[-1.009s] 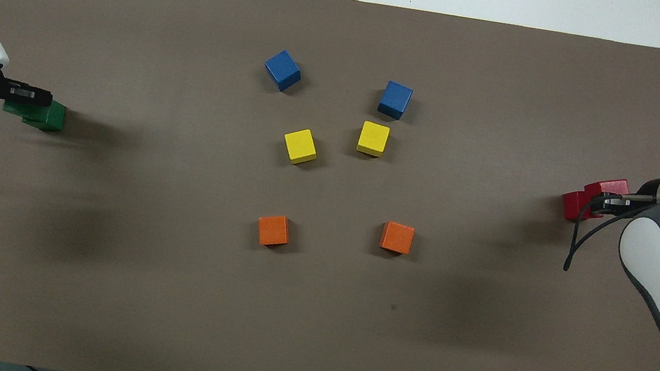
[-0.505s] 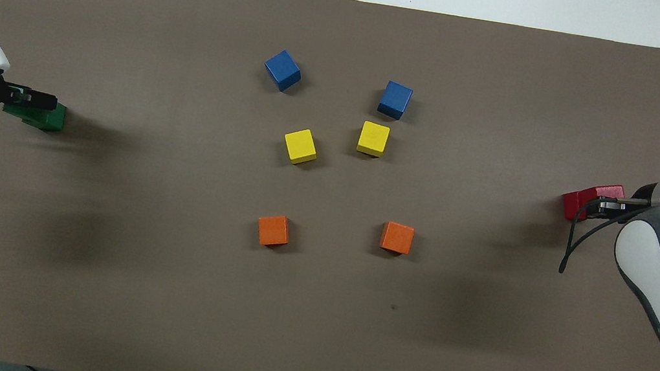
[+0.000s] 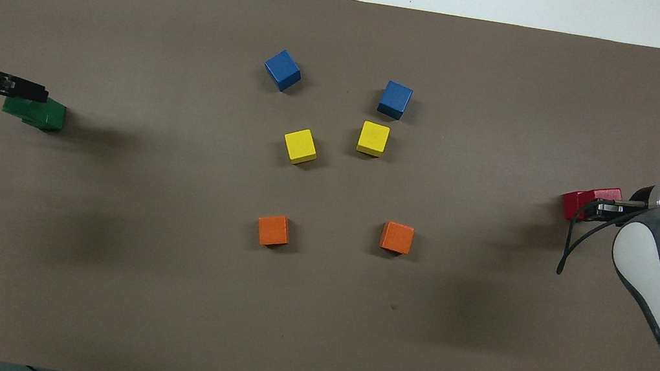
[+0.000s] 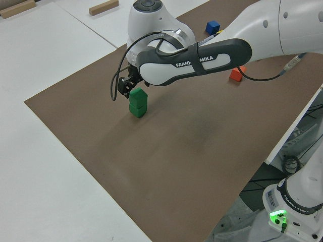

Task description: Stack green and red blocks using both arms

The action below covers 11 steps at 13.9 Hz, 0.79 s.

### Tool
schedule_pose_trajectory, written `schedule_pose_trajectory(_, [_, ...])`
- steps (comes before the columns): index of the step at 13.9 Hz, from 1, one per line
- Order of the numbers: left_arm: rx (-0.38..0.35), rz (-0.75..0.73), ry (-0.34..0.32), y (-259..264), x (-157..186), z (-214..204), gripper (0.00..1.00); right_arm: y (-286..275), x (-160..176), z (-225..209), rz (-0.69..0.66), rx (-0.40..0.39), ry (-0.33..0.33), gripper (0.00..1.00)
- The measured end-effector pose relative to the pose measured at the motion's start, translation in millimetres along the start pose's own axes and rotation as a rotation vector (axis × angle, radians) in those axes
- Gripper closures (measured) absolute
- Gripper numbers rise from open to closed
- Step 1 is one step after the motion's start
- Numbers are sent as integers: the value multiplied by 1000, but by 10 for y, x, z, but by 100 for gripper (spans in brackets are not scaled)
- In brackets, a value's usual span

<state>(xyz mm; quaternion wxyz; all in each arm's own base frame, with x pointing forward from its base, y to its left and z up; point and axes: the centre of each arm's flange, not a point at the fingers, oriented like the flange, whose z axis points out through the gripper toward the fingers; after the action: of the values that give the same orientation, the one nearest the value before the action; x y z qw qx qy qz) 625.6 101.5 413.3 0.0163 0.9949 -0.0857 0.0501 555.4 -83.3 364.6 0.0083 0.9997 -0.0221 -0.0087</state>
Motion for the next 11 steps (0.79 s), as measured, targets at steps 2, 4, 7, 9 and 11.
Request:
schedule_pose_trajectory(2, [-4,-42,-5,49,55,-357,0,7,-6,22,1,0,6,44])
schedule_pose_trajectory(4, [-4,-97,-3,223,81,-721,0,8,-18,44,2,0,3,44])
schedule_pose_trajectory(7, [-2,-193,-5,552,70,-1263,0,6,-24,54,2,0,2,44])
schedule_pose_trajectory(9, [-1,-242,-9,659,17,-1501,0,5,-25,57,2,0,2,44])
schedule_pose_trajectory(11, [0,-261,-20,726,-43,-1627,0,4,-26,59,1,0,2,44])
